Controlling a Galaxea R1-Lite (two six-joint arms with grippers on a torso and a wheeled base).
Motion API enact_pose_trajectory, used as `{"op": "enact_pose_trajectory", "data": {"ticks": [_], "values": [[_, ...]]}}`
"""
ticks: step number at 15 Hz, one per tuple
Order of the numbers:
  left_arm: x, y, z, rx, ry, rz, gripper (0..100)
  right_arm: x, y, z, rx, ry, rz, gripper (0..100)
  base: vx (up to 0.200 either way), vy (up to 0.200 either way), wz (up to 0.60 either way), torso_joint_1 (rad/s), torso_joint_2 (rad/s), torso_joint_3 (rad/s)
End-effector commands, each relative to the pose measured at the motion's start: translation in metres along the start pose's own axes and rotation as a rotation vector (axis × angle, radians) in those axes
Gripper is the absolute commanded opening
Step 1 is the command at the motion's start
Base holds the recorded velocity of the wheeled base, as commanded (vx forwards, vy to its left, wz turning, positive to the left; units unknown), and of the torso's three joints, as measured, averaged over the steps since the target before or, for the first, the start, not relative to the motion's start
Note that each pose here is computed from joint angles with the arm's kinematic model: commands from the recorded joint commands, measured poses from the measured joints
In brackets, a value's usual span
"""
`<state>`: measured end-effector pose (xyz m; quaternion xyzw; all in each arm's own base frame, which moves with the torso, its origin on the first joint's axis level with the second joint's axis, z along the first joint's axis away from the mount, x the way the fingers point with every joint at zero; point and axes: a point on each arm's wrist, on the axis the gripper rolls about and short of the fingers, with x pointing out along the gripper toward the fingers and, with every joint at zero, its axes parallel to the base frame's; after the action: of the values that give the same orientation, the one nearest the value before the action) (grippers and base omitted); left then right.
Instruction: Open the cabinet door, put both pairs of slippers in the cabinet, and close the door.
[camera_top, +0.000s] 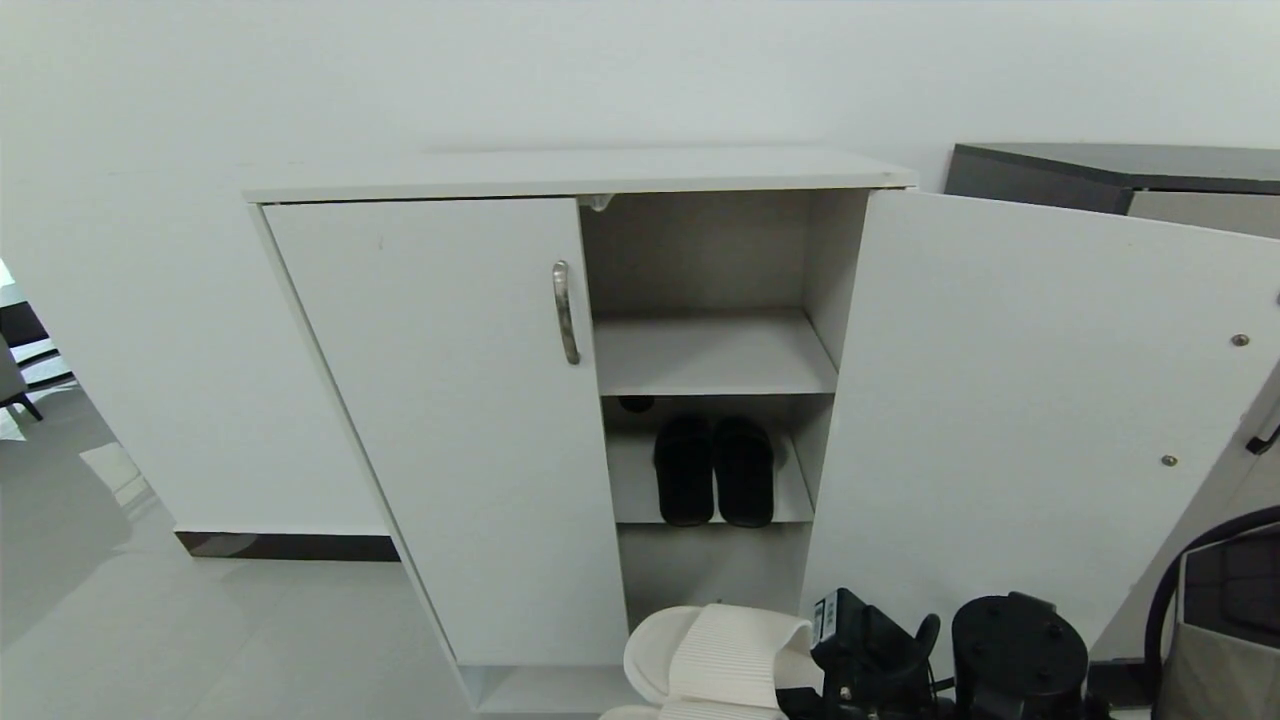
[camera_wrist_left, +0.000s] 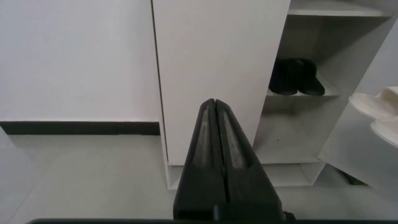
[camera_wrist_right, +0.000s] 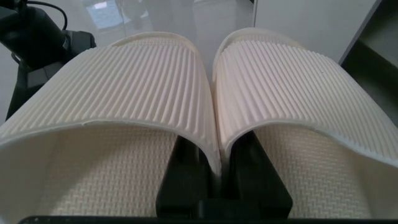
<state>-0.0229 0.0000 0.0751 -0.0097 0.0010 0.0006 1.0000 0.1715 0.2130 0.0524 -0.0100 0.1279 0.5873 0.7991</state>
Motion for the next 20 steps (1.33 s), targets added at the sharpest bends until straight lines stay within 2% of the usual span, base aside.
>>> {"op": "enact_pose_trajectory", "data": {"ticks": [1,3,4,5,6,7,8,9,10,11,12,14,16,18,20], "values": [[0.0,0.0,0.0,-0.001,0.001,0.0,0,-0.001,0.002,-0.001,0.0,0.006,0.007,0,0.0,0.0,0.0,0.0,0.0,0.0],[0.0,0.0,0.0,-0.001,0.001,0.0,0,-0.006,0.016,-0.006,-0.007,0.041,0.029,0,0.0,0.0,0.0,0.0,0.0,0.0],[0.0,0.0,0.0,-0.001,0.001,0.0,0,-0.006,0.017,-0.007,-0.026,0.043,-0.008,0,0.0,0.0,0.0,0.0,0.0,0.0],[0.0,0.0,0.0,-0.001,0.001,0.0,0,0.0,0.016,0.002,-0.042,-0.004,-0.091,0,0.0,0.0,0.0,0.0,0.0,0.0],[0.0,0.0,0.0,-0.001,0.001,0.0,0,0.013,0.016,0.015,-0.056,-0.042,-0.23,0,0.0,0.0,0.0,0.0,0.0,0.0],[0.0,0.0,0.0,-0.001,0.001,0.0,0,0.02,0.018,0.027,-0.056,-0.045,-0.33,0,0.0,0.0,0.0,0.0,0.0,0.0],[0.0,0.0,0.0,-0.001,0.001,0.0,0,0.029,0.02,0.055,-0.046,-0.006,-0.472,0,0.0,0.0,0.0,0.0,0.0,0.0],[0.0,0.0,0.0,-0.001,0.001,0.0,0,0.031,0.029,0.091,0.026,0.069,-0.553,0,0.0,0.0,0.0,0.0,0.0,0.0],[0.0,0.0,0.0,-0.001,0.001,0.0,0,0.032,0.035,0.104,0.074,0.077,-0.566,0,0.0,0.0,0.0,0.0,0.0,0.0],[0.0,0.0,0.0,0.002,0.001,0.0,0,0.04,0.048,0.136,0.216,0.034,-0.639,0,0.0,0.0,0.0,0.0,0.0,0.0],[0.0,0.0,0.0,0.004,0.001,-0.003,0,0.046,0.048,0.149,0.235,0.028,-0.737,0,0.0,0.0,0.0,0.0,0.0,0.0],[0.0,0.0,0.0,0.004,0.001,-0.003,0,0.057,0.035,0.158,0.222,-0.031,-0.936,0,0.0,0.0,0.0,0.0,0.0,0.0],[0.0,0.0,0.0,0.006,0.001,-0.003,0,0.065,0.025,0.162,0.214,-0.066,-1.036,0,0.0,0.0,0.0,0.0,0.0,0.0],[0.0,0.0,0.0,0.006,0.001,-0.004,0,0.073,0.022,0.162,0.214,-0.095,-1.038,0,0.0,0.0,0.0,0.0,0.0,0.0],[0.0,0.0,0.0,0.006,0.001,-0.003,0,0.085,0.018,0.159,0.154,-0.142,-1.028,0,0.0,0.0,0.0,0.0,0.0,0.0]]}}
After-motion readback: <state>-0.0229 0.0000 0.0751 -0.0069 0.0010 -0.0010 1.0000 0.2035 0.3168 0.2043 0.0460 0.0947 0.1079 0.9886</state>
